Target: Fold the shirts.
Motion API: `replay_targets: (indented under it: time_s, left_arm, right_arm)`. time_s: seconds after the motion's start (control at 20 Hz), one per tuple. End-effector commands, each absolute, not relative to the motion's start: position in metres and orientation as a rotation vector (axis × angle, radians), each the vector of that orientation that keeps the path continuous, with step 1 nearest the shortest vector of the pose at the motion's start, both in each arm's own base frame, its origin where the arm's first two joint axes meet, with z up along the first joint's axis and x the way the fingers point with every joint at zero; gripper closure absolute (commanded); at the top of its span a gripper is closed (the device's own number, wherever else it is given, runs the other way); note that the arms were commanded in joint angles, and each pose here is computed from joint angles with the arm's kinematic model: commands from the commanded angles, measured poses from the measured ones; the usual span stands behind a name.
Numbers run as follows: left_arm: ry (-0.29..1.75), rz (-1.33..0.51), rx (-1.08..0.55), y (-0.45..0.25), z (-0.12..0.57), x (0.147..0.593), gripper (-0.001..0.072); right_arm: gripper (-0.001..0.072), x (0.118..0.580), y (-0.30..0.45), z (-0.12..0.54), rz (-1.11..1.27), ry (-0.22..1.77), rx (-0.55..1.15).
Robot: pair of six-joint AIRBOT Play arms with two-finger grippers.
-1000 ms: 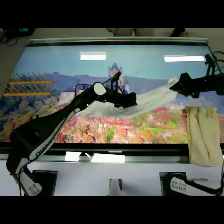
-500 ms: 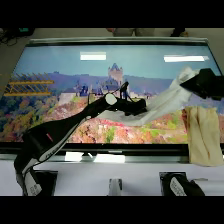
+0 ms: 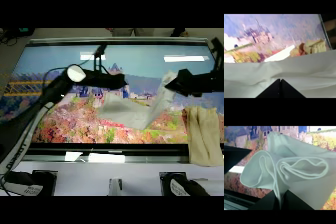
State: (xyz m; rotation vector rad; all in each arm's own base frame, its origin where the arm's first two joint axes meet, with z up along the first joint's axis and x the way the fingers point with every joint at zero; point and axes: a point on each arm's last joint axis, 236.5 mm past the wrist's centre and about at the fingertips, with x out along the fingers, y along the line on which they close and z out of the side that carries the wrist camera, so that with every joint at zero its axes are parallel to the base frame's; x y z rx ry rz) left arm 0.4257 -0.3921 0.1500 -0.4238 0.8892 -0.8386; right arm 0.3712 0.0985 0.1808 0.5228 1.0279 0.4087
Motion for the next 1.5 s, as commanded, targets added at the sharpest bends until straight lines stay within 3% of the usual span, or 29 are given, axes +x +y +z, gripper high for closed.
replay_targets:
  time_s: [0.0,0.15,0.3,0.35,0.4,0.6,0.75,0.95,1.1,1.35,1.45]
  left_arm:
    - [0.764,-0.729,-0.263,-0.296,0.219,0.426,0.0678]
    - [0.684,-0.708,-0.258,-0.255,0.272,0.402,0.0677]
    - [0.585,-0.720,-0.269,-0.243,0.319,0.374,0.0677]
    - [0.568,-0.723,-0.279,-0.241,0.328,0.366,0.0677]
    - [0.551,-0.731,-0.279,-0.241,0.336,0.359,0.0677]
    - [0.526,-0.740,-0.272,-0.237,0.348,0.346,0.0677]
    - [0.546,-0.734,-0.251,-0.235,0.342,0.345,0.0676]
    - [0.579,-0.685,-0.188,-0.224,0.328,0.348,0.0676]
    - [0.624,-0.678,-0.161,-0.221,0.318,0.344,0.0676]
    - [0.636,-0.671,-0.186,-0.221,0.317,0.343,0.0676]
    - [0.638,-0.672,-0.185,-0.221,0.317,0.343,0.0676]
  right_arm:
    - [0.0689,0.416,0.168,0.150,0.467,1.010,0.547]
    - [0.0688,0.433,0.243,0.099,0.519,1.093,0.632]
    - [0.0669,0.420,0.301,0.041,0.565,1.253,0.689]
    - [0.0438,0.416,0.312,0.021,0.549,1.300,0.704]
    - [0.0028,0.415,0.316,0.008,0.530,1.332,0.724]
    - [0.0040,0.426,0.277,0.014,0.480,1.328,0.724]
    - [0.0049,0.435,0.166,0.026,0.313,1.306,0.600]
    - [0.0085,0.367,0.030,-0.014,0.033,1.584,0.514]
    - [0.0090,0.326,0.059,-0.059,0.120,1.703,0.576]
    - [0.0092,0.342,0.101,-0.096,0.147,1.621,0.603]
    - [0.0132,0.351,0.105,-0.105,0.108,1.597,0.629]
